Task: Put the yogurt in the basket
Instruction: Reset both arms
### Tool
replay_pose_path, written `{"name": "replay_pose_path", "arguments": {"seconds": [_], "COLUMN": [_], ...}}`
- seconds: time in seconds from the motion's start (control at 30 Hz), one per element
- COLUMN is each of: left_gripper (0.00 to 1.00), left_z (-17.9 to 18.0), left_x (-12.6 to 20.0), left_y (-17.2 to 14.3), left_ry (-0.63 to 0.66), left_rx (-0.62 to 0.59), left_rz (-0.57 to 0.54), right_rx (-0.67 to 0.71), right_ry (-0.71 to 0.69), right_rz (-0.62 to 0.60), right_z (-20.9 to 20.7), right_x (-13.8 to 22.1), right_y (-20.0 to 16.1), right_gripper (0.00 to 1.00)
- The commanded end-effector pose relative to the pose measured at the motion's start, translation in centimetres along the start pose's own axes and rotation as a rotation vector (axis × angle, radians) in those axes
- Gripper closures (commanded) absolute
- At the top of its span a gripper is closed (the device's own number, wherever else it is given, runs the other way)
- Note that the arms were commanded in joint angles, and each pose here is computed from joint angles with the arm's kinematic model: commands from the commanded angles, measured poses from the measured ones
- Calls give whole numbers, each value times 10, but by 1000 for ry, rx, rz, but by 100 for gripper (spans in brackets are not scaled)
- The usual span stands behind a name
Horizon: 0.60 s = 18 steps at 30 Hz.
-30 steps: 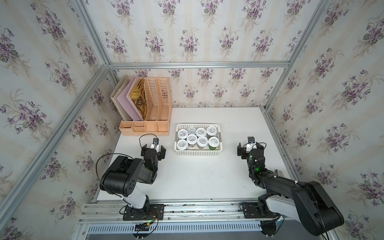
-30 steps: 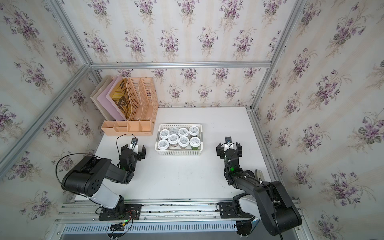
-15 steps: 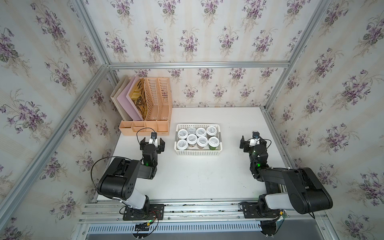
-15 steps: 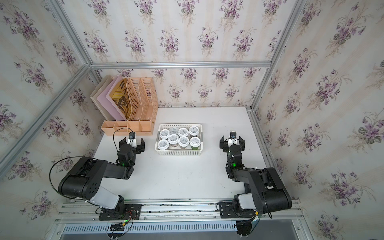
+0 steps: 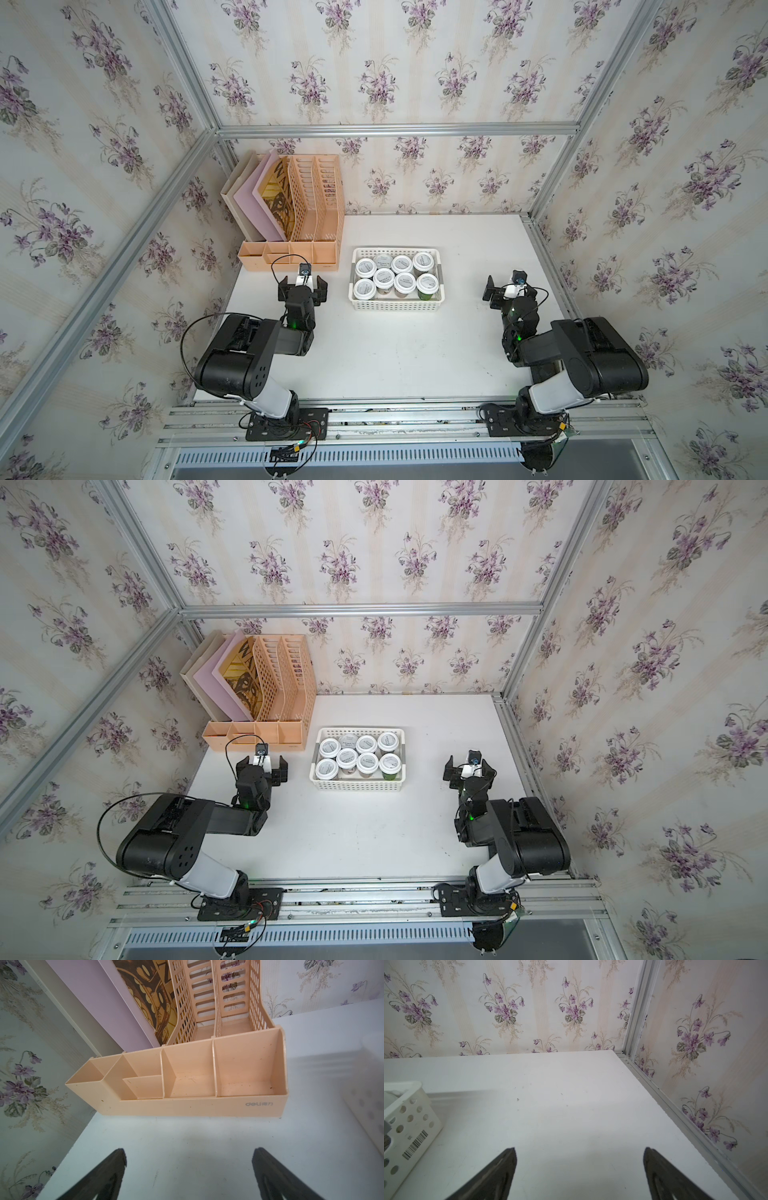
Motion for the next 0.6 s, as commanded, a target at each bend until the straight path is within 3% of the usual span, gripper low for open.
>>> {"name": "replay_pose_path", "arguments": {"seconds": [0.0, 0.57], "left_gripper": [1, 1], "left_z": [2, 1], "left_x": [-1, -1], "left_y": [4, 4], "left_ry": [11, 8], "left_rx": [11, 11], "left_rz": [-10, -7], "right_rx": [-43, -31], "right_ry": [-28, 7], "right_rz": [-66, -67], "right_z": [-6, 0], "right_x": [0, -1], "right_y": [14, 16], "right_gripper": [0, 0]}}
Point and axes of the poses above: each gripper's point midway between its finger pads, its own x axis back along the fingers, its own z axis along the line the jaws close on, y = z × x, the point moved 1 cm from there along x, back along the fingers, and after that the axes turned 11 degrees about x, right-handed, at the moved point
